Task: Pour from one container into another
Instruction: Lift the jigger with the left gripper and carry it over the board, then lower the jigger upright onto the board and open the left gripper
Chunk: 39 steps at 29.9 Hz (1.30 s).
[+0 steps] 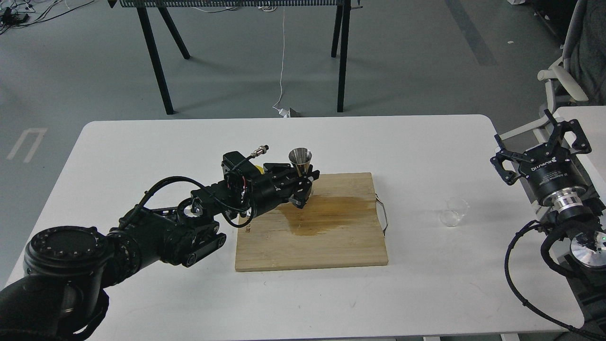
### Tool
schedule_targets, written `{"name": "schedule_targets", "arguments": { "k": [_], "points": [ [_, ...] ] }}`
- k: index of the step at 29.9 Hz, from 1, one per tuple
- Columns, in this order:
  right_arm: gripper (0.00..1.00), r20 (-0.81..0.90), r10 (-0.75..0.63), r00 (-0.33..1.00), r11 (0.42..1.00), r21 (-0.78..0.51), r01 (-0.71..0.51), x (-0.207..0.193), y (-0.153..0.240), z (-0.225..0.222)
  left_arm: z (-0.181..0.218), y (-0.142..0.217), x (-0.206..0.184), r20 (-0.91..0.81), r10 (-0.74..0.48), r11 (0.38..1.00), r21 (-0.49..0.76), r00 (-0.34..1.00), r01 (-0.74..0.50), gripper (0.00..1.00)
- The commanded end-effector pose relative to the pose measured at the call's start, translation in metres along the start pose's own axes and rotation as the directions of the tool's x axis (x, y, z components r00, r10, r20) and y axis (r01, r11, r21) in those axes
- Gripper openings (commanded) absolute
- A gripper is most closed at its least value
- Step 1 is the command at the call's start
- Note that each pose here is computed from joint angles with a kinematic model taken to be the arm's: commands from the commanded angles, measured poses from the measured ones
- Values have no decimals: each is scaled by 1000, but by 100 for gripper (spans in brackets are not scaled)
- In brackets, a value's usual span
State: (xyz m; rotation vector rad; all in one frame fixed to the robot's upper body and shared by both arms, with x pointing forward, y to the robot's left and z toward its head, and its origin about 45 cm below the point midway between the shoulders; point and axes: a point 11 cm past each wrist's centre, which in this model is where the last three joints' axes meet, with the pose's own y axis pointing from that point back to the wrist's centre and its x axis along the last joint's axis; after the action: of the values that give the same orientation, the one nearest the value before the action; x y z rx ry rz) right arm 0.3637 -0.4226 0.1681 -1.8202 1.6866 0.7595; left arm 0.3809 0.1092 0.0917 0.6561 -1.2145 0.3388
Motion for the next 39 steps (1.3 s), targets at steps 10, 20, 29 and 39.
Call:
{"name": "schedule_targets", "arguments": {
  "k": [10,20,29,39],
  "points": [
    [99,3,-1,1000,1000,-3,1,0,0,2,22,-3,-7,-43,8,999,-53,999,-10,12],
    [99,5,-4,1000,1000,-18,4,-2,0,9,22,-3,-9,-46,7,999,-52,999,-9,17],
    [99,-1,-1,1000,1000,-17,1,0,0,6,24,-1,-15,-56,0,999,-52,998,-3,23],
    [99,0,0,1000,1000,-17,0,0,1,7,25,1,-21,-67,-9,999,-49,998,6,33]
  ]
}}
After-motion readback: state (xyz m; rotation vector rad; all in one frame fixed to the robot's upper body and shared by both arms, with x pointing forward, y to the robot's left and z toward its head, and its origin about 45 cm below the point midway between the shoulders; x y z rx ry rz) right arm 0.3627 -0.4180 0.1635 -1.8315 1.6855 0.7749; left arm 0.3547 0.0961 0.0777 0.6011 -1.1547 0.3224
